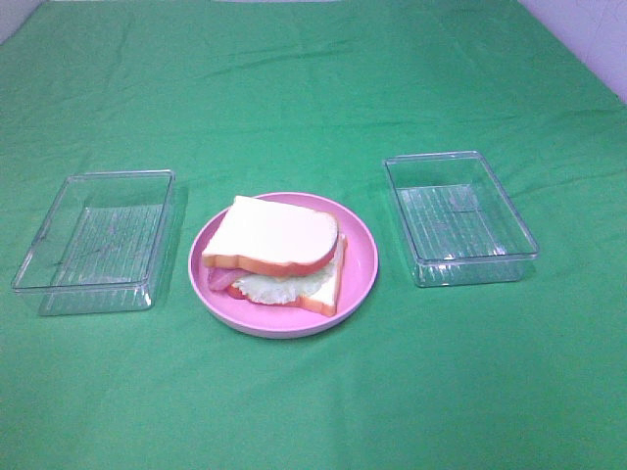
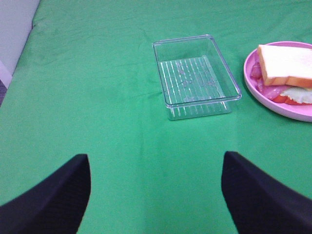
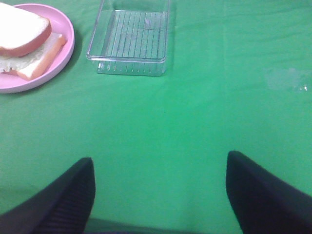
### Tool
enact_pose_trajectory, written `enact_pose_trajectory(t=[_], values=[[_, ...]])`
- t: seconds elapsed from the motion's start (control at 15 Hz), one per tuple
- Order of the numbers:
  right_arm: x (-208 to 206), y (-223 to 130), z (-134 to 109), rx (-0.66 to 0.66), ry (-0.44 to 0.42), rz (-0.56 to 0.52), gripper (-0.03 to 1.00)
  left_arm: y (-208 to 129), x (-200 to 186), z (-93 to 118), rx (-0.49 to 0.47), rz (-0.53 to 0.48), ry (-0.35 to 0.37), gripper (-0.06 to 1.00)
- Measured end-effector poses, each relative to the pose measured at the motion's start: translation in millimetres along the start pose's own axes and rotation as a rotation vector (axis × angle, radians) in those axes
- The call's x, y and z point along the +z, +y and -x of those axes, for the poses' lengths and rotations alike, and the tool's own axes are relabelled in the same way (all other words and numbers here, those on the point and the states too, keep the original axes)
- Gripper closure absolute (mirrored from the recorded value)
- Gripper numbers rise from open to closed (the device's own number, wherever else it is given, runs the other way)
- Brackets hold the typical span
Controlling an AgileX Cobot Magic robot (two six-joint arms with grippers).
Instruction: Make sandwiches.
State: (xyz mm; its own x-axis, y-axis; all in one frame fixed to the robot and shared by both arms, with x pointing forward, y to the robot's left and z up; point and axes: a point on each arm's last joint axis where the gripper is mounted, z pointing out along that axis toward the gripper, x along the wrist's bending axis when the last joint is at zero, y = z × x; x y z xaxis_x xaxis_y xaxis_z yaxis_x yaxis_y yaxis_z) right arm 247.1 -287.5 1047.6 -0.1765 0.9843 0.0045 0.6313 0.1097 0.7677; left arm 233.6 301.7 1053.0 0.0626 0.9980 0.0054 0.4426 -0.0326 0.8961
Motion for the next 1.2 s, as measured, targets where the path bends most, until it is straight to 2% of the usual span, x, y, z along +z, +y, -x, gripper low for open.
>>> enact_pose_trajectory(t=[0.47,1.2], values=[[-15.3,-12.9,-4.1,-0.011,-0.004,0.136,0.26,0.0,0.0,0.0,0.000,0.000,0.001,0.23],[-15.7,-13.3,-4.2,-0.011,-0.004,0.140,0.26,0.0,0.0,0.0,-0.003,0.000,0.005,0.23]])
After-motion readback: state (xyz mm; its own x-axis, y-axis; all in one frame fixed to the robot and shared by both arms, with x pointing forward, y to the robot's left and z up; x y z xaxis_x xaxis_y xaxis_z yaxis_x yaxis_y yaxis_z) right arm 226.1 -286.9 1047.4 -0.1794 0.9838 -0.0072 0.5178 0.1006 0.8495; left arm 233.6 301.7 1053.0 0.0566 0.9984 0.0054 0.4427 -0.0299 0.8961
